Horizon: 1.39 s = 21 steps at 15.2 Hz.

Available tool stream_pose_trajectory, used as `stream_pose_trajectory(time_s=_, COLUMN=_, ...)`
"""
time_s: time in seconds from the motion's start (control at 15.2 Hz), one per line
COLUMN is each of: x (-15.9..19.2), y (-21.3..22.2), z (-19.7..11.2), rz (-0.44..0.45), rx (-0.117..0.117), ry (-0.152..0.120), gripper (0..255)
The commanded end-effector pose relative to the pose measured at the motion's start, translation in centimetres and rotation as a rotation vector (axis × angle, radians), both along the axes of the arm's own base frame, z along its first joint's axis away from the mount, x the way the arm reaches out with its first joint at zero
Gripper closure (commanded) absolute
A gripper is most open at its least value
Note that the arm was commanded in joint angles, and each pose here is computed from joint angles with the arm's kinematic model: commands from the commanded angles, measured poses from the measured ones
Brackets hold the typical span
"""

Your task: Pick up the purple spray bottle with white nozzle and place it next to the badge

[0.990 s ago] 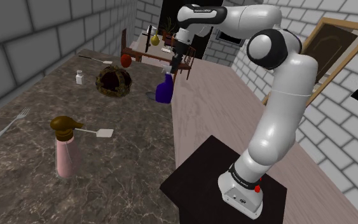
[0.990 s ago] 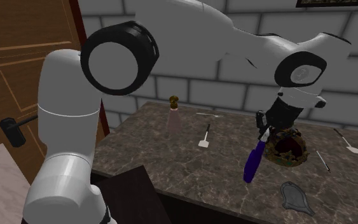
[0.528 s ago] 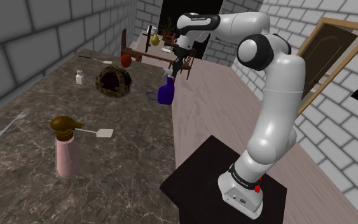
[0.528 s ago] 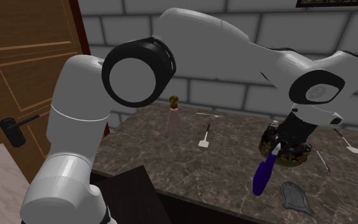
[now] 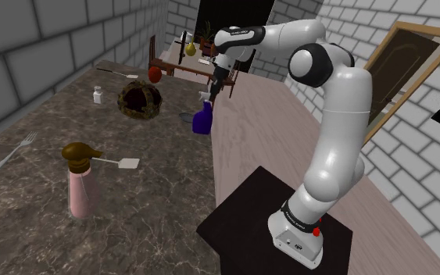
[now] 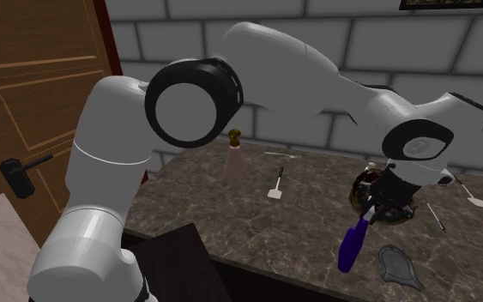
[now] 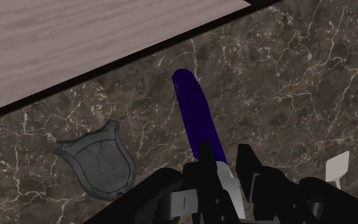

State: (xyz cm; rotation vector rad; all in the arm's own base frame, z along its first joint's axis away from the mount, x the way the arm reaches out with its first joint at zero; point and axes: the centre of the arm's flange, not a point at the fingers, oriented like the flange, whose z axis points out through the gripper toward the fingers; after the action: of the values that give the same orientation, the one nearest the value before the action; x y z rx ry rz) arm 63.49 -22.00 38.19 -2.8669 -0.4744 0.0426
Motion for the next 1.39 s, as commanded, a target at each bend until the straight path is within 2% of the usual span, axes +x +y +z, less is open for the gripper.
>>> stream_pose_trajectory(time_s=0.0, x=0.0, y=-0.1, z=-1.0, rz=0.000, rx=0.000, ry=-0.001, gripper=255)
stream_pose_trajectory(time_s=0.2, x=0.0, y=-0.1, z=-2.4, rz=0.000, rx=0.000, ry=-0.001, gripper=255)
stream_pose_trajectory(time_s=0.66, x=0.0, y=-0.1, z=-2.4, rz=0.000, rx=0.000, ry=-0.001, gripper=255)
stream_pose_trajectory(time_s=0.73, x=0.0, y=-0.1, z=-2.4, rz=0.000, rx=0.000, ry=-0.001, gripper=0)
stream_pose_trajectory(time_s=1.06, x=0.0, y=-0.1, z=-2.4, rz=0.000, rx=0.000, ry=-0.001, gripper=0)
stream_pose_trajectory(time_s=1.32, x=0.3, y=-1.2, z=2.4, rz=0.000, rx=0.000, ry=-0.001, gripper=0)
